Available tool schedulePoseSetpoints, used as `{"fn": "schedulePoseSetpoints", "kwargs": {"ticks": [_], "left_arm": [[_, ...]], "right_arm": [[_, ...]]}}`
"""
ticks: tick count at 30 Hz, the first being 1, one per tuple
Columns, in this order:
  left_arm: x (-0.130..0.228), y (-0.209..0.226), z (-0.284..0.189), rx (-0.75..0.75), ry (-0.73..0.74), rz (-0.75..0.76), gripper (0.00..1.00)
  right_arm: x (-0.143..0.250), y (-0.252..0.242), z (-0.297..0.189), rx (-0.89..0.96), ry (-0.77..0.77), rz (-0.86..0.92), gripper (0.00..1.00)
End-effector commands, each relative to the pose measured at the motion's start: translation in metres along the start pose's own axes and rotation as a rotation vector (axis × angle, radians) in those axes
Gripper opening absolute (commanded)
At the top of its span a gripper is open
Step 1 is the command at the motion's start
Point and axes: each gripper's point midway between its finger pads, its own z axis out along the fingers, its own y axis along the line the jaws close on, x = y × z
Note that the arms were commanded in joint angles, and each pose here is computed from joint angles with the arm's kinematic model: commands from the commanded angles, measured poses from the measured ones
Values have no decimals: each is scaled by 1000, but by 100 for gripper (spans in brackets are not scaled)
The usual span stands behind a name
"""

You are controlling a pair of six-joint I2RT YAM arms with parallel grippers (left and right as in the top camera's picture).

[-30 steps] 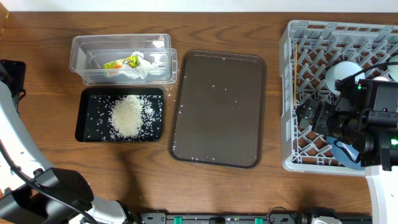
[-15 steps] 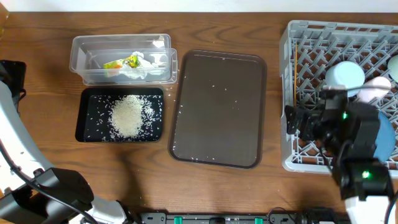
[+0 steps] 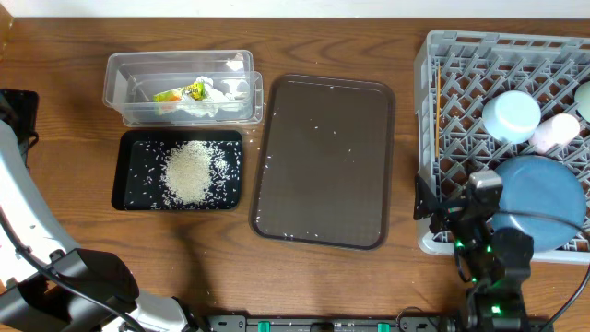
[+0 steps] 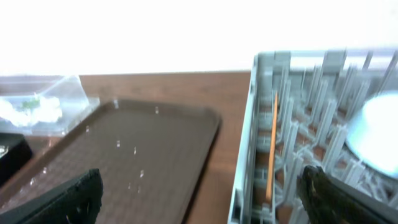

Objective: Sort waste into correct bins and load items into the dishwasher rack

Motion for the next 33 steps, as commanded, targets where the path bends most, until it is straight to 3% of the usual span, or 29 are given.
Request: {"fn": "schedulePoseSetpoints", "kwargs": {"ticks": [1, 13, 21, 33], "left_arm": [[0, 2, 3, -12, 1, 6, 94], [0, 2, 3, -12, 2, 6, 94], [0, 2, 3, -12, 2, 6, 94], [0, 2, 3, -12, 2, 6, 94]], "right_arm": [[7, 3, -5, -14, -55, -44, 99], [7, -4, -15, 37, -116, -146, 99], [35, -22, -23, 140, -2, -231, 99], [18, -24, -30, 170, -82, -242, 99]]}}
